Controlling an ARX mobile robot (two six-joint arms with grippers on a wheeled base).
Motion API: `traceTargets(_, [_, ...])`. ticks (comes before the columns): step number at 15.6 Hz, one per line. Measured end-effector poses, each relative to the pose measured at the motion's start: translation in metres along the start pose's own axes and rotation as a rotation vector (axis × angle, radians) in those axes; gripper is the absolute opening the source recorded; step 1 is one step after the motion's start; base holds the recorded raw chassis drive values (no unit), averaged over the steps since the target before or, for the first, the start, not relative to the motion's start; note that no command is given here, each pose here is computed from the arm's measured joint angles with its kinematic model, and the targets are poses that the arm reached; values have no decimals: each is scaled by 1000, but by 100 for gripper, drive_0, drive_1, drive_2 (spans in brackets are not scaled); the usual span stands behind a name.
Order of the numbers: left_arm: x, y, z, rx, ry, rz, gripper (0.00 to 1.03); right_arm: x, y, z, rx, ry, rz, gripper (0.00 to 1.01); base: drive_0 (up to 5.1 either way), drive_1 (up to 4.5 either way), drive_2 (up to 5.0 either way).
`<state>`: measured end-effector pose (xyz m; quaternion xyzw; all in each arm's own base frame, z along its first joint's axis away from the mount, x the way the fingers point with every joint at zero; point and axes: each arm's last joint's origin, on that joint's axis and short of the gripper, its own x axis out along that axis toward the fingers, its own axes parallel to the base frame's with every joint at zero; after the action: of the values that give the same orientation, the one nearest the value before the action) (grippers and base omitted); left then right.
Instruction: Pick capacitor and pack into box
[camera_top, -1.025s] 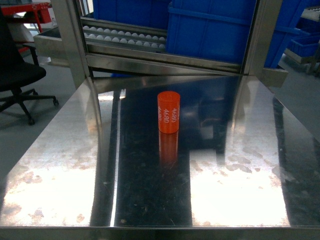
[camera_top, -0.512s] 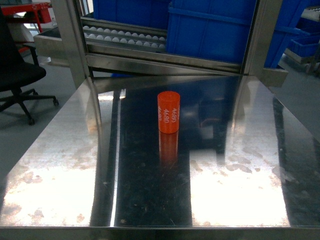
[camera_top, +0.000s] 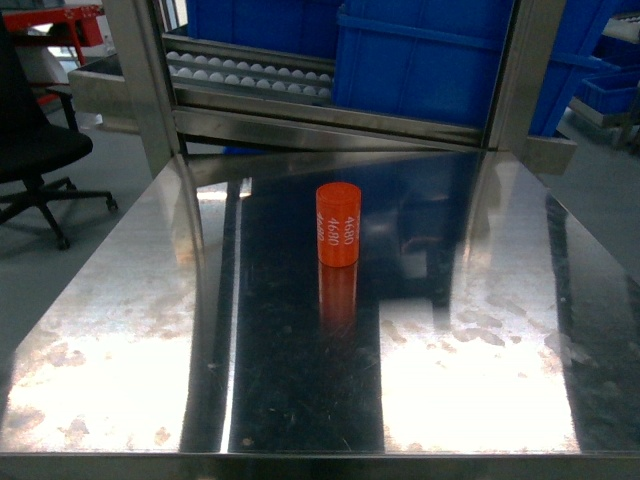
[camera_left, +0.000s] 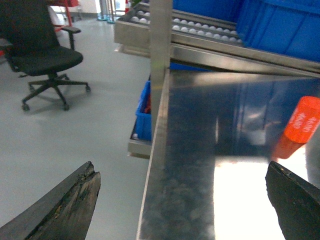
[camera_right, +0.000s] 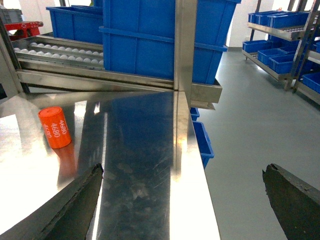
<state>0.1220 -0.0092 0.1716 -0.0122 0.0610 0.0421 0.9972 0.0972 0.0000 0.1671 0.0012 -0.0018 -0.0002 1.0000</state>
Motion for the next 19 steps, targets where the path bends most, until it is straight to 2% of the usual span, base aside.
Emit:
traceTargets(2, [29, -23, 20, -20, -45, -104, 98, 0, 0, 0, 0, 0, 0, 98, 0, 0, 0])
traceTargets(3, [50, -40, 31, -34, -69, -163, 98, 0, 0, 0, 0, 0, 0, 98, 0, 0, 0])
traceTargets(4, [74, -59, 36, -34, -67, -227, 98, 0, 0, 0, 0, 0, 0, 98, 0, 0, 0])
traceTargets(5, [99, -78, 29, -20, -26, -282, 98, 0, 0, 0, 0, 0, 0, 98, 0, 0, 0])
traceTargets(7, [146, -113, 10, -11, 78, -341, 98, 0, 0, 0, 0, 0, 0, 98, 0, 0, 0])
traceTargets(8, [166, -129, 2, -3, 107, -357, 98, 0, 0, 0, 0, 0, 0, 98, 0, 0, 0])
traceTargets(9, [184, -141, -6, -9, 137, -373, 98, 0, 0, 0, 0, 0, 0, 98, 0, 0, 0])
traceTargets(11, [211, -161, -24, -21, 208, -397, 98, 0, 0, 0, 0, 0, 0, 98, 0, 0, 0])
traceTargets(12, [223, -170, -31, -15, 225, -401, 98, 0, 0, 0, 0, 0, 0, 98, 0, 0, 0])
traceTargets(16, [272, -199, -51, -6, 245, -400, 98, 0, 0, 0, 0, 0, 0, 98, 0, 0, 0])
traceTargets(19, [296, -210, -73, 5, 287, -380, 98, 0, 0, 0, 0, 0, 0, 98, 0, 0, 0])
